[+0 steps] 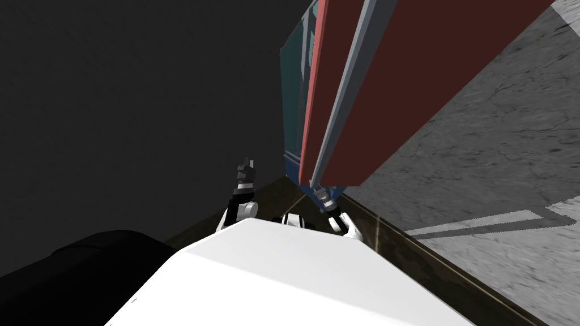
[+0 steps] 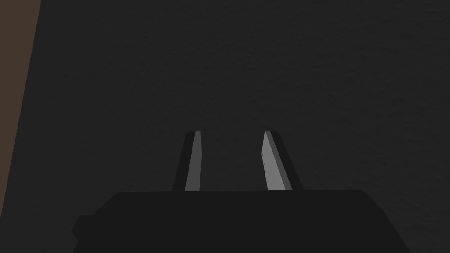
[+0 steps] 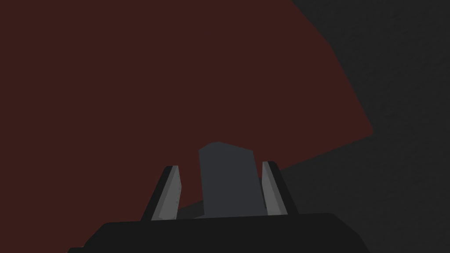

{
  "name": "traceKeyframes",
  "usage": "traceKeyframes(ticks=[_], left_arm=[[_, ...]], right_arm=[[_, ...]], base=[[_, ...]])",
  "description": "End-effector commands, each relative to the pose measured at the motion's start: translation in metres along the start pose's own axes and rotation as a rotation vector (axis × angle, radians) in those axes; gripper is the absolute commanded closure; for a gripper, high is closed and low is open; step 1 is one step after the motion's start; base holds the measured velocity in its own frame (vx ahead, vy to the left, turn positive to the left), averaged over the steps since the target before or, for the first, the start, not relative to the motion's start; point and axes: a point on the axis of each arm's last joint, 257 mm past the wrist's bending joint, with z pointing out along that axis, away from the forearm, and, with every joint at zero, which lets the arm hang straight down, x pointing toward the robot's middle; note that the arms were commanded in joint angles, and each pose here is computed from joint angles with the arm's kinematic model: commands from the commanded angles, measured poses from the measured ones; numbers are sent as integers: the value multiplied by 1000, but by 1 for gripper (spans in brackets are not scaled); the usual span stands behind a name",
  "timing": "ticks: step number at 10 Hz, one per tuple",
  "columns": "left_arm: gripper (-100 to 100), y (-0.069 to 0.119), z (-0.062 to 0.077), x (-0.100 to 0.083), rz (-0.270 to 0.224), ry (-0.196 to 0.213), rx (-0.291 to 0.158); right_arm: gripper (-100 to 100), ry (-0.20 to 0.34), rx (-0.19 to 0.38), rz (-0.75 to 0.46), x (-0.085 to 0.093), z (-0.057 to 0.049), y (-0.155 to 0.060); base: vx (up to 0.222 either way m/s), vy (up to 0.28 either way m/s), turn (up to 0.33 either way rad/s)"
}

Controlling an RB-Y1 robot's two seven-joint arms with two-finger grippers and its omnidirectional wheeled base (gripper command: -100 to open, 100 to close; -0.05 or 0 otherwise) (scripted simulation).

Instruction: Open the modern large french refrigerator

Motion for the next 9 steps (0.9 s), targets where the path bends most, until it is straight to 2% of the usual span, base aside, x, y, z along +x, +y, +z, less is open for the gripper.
traceKeyframes(ticks=[1, 4, 5, 8, 9], left_arm=[[0, 0, 0, 0, 0, 0, 0], [0, 0, 0, 0, 0, 0, 0], [0, 0, 0, 0, 0, 0, 0], [0, 0, 0, 0, 0, 0, 0], [0, 0, 0, 0, 0, 0, 0]], right_arm=[[100, -70, -44, 27, -19, 6, 11], [100, -137, -98, 59, -39, 7, 27], [-100, -109, -92, 53, -27, 14, 13], [-100, -108, -92, 53, -23, 29, -6], [-100, -108, -92, 53, -23, 29, -6]], base=[[-140, -221, 115], [-168, -210, 121], [-111, -66, 20], [-66, 35, -12], [-7, 28, 13]])
